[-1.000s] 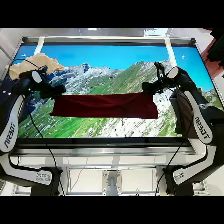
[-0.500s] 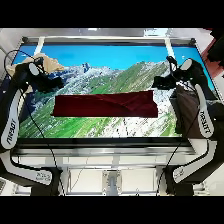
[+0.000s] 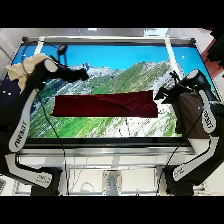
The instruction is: Fold the shirts.
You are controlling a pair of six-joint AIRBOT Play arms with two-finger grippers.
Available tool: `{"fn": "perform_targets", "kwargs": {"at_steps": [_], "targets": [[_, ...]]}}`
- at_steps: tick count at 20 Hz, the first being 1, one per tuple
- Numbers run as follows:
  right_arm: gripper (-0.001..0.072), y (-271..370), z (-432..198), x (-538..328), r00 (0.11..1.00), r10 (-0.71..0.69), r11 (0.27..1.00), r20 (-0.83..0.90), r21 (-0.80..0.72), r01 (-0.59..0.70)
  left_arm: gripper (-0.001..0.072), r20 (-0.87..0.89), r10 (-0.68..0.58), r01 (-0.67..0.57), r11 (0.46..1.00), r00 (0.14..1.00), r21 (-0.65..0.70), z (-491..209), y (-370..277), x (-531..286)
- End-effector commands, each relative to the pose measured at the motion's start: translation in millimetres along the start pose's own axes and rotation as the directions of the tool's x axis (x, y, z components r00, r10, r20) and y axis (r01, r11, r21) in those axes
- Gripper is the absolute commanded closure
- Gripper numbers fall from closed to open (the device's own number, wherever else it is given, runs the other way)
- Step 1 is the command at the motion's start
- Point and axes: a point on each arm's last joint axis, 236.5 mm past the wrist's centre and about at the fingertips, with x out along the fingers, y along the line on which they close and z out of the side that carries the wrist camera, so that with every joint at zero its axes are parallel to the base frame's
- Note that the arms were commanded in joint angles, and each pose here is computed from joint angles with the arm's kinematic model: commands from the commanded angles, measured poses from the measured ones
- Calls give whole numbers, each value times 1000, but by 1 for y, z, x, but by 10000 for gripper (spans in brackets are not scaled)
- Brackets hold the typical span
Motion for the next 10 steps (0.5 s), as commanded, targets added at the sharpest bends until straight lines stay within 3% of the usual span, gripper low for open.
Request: {"fn": "perform_targets", "kwargs": {"at_steps": [1,9,10], "targets": [[93,5,1,15,991,133,991,-14,18,-133,99,-66,-13,22,990,998,141,-26,-38,28],[95,33,12,39,963,268,963,-7,8,-268,103,-326,-19,76,984,945,163,-112,-55,82],[95,38,12,41,962,272,962,-11,0,-272,143,-339,-18,79,983,941,166,-118,-56,87]]}}
